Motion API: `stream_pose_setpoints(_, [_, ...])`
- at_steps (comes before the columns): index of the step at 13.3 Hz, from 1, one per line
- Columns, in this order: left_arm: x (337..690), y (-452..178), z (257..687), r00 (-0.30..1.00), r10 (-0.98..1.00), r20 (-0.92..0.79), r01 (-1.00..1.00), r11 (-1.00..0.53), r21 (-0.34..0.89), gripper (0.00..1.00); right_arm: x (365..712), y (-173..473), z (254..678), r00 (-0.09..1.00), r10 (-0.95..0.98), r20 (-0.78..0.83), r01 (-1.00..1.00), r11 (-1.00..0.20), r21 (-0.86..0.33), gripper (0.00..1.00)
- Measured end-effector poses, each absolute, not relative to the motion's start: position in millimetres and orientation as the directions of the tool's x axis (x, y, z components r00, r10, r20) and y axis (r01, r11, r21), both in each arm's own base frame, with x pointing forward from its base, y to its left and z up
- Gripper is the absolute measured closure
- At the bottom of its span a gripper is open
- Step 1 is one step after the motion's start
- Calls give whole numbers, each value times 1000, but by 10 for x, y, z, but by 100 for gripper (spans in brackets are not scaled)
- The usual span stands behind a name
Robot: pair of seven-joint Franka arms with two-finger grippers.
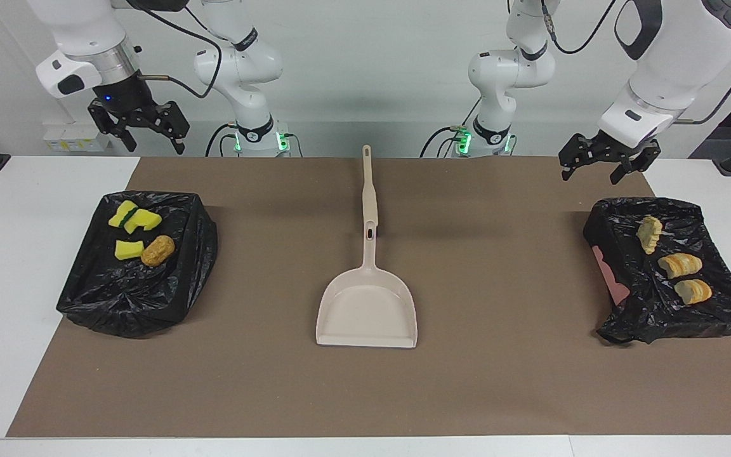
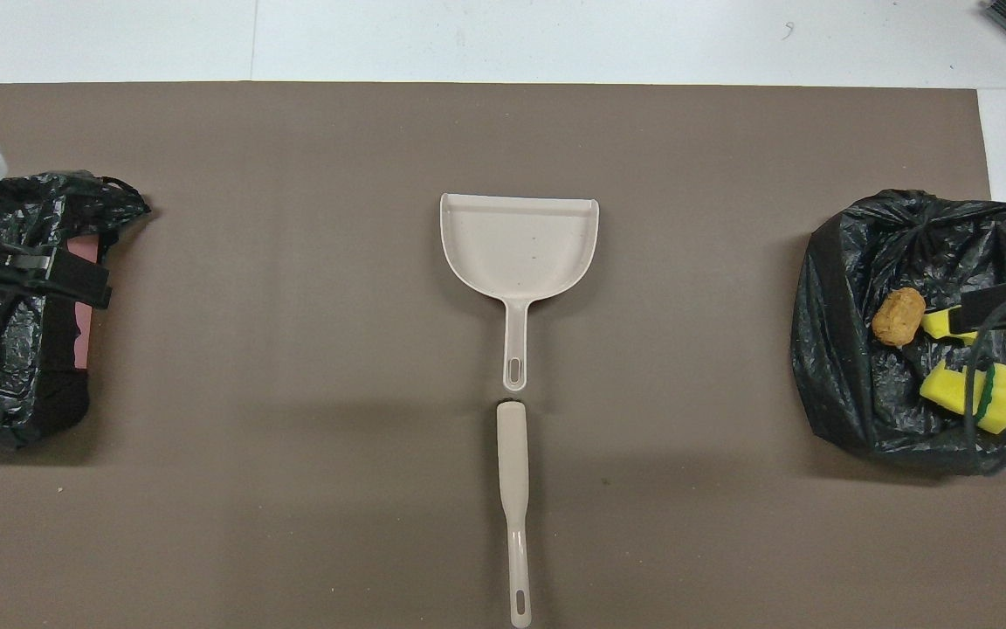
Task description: Sweep and dump trash in bin
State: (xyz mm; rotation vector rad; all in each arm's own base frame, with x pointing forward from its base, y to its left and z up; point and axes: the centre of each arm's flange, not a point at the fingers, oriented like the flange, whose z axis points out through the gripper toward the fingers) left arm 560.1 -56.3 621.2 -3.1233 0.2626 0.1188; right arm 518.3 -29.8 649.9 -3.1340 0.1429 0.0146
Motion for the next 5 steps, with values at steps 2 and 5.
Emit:
stream_pose_setpoints(2, [5603,-554,6217,983,-166,-74,-166,-986,1,0,5183,-298,6499,996,-91,-10,-91,-996,-4,0])
stream_pose_setpoints(5, [5612,-538,6228,982,-178,-68,-178,-984,2,0,5183,-298,6499,996,-91,-10,-91,-996,-4,0])
